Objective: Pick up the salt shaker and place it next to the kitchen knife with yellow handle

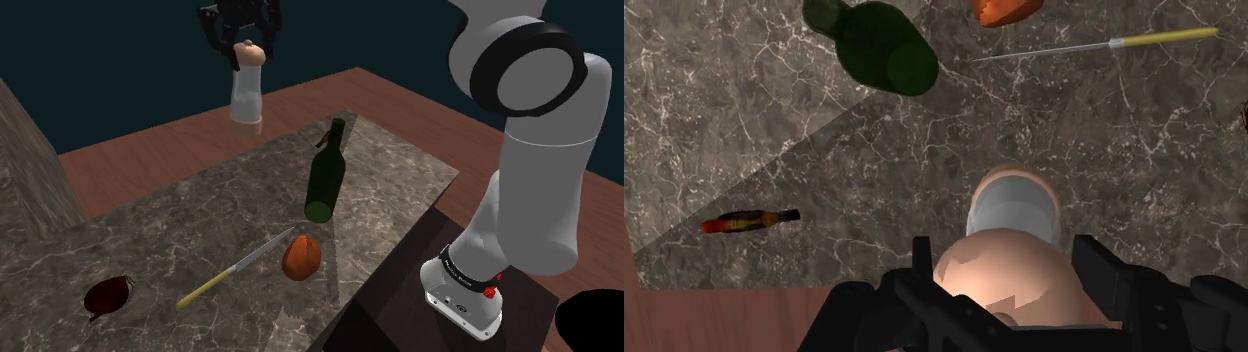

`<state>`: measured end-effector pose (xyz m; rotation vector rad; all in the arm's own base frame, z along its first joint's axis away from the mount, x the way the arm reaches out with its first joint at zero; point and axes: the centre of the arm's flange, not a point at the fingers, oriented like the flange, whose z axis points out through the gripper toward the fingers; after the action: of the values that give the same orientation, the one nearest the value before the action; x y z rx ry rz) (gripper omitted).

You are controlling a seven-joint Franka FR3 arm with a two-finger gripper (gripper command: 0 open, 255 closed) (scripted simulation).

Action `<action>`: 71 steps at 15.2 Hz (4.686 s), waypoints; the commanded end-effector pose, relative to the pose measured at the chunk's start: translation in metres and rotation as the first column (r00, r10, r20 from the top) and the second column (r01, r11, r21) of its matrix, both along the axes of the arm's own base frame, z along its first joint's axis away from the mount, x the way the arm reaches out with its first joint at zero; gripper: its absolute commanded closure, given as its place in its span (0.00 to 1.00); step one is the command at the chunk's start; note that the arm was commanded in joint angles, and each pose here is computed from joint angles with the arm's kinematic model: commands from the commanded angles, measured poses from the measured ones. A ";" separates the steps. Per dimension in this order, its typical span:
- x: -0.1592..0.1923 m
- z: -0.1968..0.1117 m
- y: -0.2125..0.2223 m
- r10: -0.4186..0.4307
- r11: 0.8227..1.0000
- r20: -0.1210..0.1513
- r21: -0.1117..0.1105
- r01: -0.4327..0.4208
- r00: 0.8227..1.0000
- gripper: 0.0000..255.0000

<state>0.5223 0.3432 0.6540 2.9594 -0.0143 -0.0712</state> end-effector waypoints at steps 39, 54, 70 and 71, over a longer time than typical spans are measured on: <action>-0.002 -0.209 0.008 -0.002 1.000 0.001 0.000 0.002 1.000 1.00; -0.002 -0.249 0.008 -0.002 1.000 0.001 0.000 0.002 1.000 1.00; 0.001 -0.200 0.017 -0.002 1.000 0.001 0.000 0.002 1.000 0.00; 0.001 -0.200 0.017 -0.002 1.000 0.001 0.000 0.002 1.000 0.00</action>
<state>0.5229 0.3605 0.4536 2.9599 -0.0170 -0.0705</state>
